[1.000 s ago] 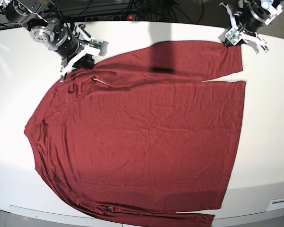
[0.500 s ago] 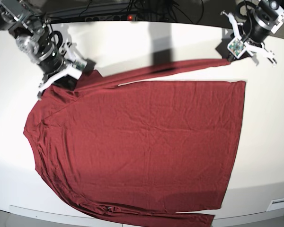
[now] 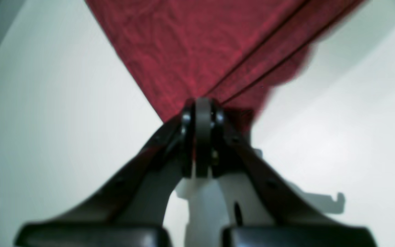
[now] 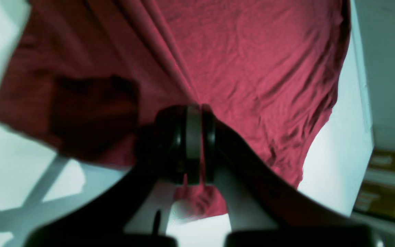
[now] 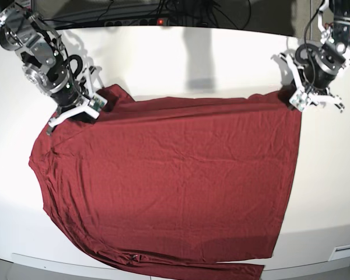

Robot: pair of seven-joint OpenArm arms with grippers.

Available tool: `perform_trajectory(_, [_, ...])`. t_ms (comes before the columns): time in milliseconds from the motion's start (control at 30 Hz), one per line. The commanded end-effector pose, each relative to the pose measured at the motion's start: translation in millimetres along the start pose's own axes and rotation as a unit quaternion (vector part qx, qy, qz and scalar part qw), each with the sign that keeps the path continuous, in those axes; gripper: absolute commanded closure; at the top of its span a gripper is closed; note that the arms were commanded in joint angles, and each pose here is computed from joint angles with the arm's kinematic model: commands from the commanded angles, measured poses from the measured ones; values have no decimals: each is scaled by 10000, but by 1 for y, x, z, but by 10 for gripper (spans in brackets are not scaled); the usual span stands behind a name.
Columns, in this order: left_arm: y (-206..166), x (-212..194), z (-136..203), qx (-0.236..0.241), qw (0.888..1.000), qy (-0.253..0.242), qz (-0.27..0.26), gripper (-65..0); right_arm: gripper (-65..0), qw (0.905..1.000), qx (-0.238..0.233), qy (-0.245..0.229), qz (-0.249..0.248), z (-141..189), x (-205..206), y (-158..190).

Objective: Fold the T-shirt properly
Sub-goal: 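Lift the shirt shoulders with both grippers and pull them toward the robot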

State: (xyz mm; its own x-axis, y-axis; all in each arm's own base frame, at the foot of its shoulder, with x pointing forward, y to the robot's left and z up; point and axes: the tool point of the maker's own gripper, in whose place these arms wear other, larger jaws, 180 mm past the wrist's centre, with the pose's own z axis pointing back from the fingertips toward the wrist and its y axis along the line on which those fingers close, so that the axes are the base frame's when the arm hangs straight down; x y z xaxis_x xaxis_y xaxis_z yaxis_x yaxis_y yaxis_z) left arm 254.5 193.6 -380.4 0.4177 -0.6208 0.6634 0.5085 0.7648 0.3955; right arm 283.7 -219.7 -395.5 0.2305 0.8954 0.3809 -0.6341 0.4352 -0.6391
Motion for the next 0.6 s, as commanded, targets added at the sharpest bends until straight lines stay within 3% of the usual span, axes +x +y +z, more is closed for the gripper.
perform_trajectory(0, [16, 9, -1, 201, 9997, -130, -41, 0, 0, 9996, -269, -9, 32, -2, -1, -22])
perform_trajectory(233, [37, 24, -18, 320, 9987, -359, 178, 0, 0, 9997, -182, 123, -97, -22, -5, -38])
perform_trajectory(333, [44, 25, -24, 369, 9985, -354, 213, 0, 0, 9990, -199, 19, -404, -31, 4, -47])
perform_trajectory(567, [66, 27, -42, 501, 9976, -334, 347, 0, 0, 9975, -295, -349, -539, -50, 44, -75])
